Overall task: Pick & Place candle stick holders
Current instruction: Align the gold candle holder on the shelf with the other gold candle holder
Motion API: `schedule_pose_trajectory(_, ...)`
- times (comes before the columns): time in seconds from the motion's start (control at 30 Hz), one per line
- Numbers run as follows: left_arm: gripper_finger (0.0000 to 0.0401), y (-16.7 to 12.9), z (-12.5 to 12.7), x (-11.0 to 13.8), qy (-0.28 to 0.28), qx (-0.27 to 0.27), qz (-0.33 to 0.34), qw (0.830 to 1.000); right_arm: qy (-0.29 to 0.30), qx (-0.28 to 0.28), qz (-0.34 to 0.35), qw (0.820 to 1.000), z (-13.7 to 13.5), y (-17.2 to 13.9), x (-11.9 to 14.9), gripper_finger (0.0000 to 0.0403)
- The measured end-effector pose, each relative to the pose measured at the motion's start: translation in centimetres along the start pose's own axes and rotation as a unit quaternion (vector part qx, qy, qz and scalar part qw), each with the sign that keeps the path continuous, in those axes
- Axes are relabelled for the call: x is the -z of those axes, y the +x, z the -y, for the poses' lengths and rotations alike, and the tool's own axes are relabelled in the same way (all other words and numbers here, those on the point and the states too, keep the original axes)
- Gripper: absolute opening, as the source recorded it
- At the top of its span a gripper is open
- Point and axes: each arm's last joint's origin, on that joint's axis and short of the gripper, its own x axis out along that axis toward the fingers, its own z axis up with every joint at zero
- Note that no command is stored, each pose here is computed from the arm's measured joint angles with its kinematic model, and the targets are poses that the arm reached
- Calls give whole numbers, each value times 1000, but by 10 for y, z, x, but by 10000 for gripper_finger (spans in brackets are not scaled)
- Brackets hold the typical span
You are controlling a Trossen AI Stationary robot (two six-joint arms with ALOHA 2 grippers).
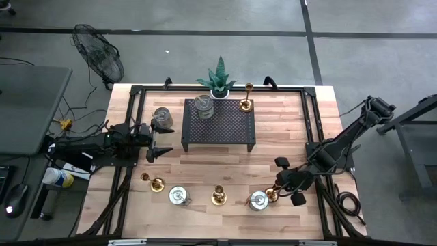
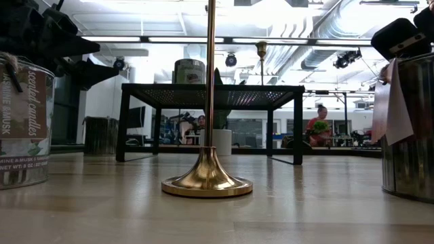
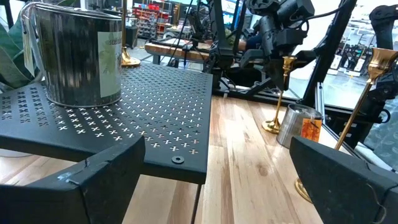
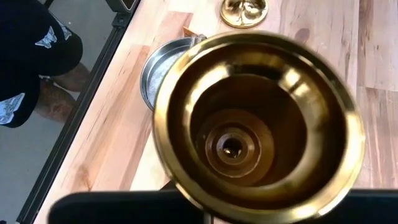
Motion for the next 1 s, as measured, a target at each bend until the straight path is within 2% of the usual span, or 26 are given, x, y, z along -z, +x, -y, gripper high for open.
schedule_pose_trajectory(0.37, 392, 0, 0, 0, 0, 0, 0, 1000, 69, 26, 28, 997, 25, -29, -5, 6)
schedule_pose_trajectory(0.8, 392, 0, 0, 0, 0, 0, -1, 1000, 68, 87, 22, 994, 64, -90, -49, 5)
schedule_pose_trajectory(1.0, 392, 0, 0, 0, 0, 0, 0, 1000, 91, 142, 10, 986, 85, -115, -74, 6)
